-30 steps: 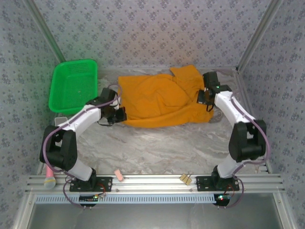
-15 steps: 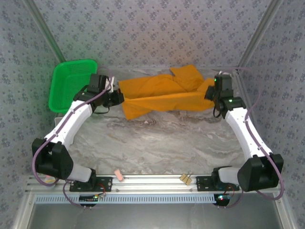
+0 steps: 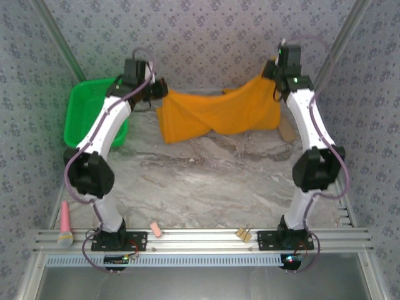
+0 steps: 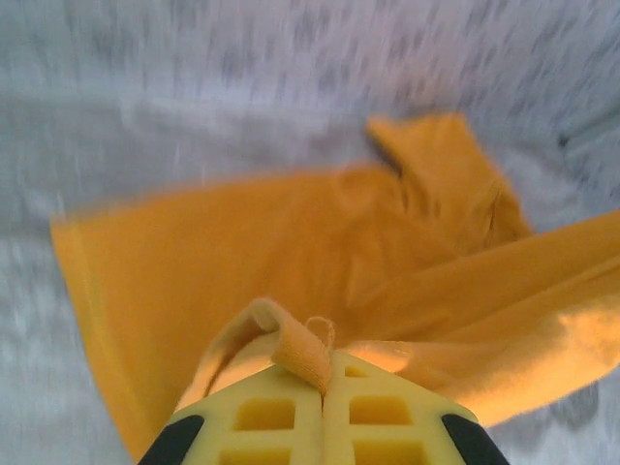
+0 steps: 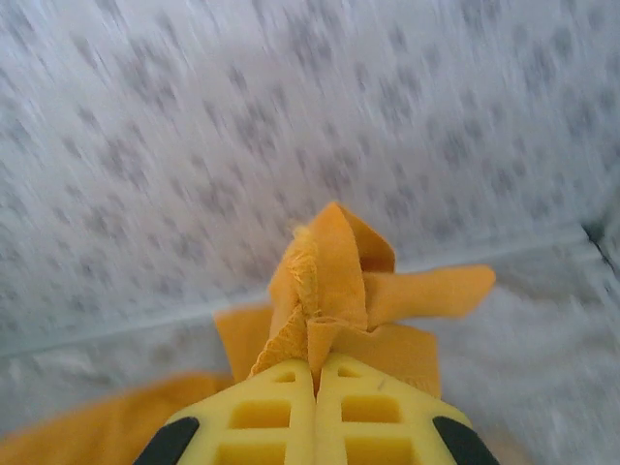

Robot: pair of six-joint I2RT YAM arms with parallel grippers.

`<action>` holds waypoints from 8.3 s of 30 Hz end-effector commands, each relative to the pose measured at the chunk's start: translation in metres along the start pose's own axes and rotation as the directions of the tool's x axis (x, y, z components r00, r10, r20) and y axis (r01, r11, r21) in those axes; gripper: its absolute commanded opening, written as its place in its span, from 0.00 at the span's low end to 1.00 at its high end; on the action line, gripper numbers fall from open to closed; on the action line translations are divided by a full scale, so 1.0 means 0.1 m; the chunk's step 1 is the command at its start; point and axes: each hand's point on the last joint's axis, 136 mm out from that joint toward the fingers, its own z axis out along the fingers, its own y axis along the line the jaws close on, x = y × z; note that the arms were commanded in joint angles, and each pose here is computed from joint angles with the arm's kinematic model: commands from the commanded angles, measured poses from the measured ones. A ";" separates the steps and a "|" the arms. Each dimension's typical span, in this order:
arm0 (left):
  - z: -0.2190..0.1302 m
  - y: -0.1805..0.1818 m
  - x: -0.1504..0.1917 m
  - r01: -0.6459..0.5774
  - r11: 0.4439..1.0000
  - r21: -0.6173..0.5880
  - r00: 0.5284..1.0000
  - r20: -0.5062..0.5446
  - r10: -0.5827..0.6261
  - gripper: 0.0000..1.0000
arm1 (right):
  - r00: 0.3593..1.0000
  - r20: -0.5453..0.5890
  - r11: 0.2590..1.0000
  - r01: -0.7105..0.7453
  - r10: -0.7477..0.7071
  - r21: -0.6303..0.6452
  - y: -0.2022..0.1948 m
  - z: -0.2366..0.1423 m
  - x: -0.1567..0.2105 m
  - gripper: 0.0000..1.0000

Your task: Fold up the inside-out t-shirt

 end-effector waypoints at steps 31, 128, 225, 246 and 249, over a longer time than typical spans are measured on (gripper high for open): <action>-1.12 0.64 2.98 0.129 0.984 -0.126 0.963 -0.222 -0.155 0.69 | 0.805 -0.564 0.982 -0.136 0.185 0.128 -0.64 -2.58 3.50 0.67; 1.27 0.58 2.37 -0.249 0.951 -0.182 0.855 -0.502 0.128 0.75 | 0.771 -0.476 0.896 -0.277 0.423 0.346 -0.58 0.43 2.97 0.44; 0.00 -2.05 4.25 -0.668 0.378 0.641 0.427 -0.086 0.900 0.76 | 0.267 -0.783 0.787 -0.464 0.561 0.406 -0.53 -1.88 4.28 0.56; 0.38 -1.99 4.45 -0.757 0.363 0.543 0.392 -0.066 0.918 0.80 | 0.331 -0.682 0.725 -0.536 0.652 0.432 -0.35 -2.11 3.80 0.00; 0.46 -1.98 4.48 -0.763 0.368 0.532 0.393 -0.070 0.917 0.80 | 0.329 -0.671 0.711 -0.554 0.664 0.432 -0.33 -2.13 3.74 0.00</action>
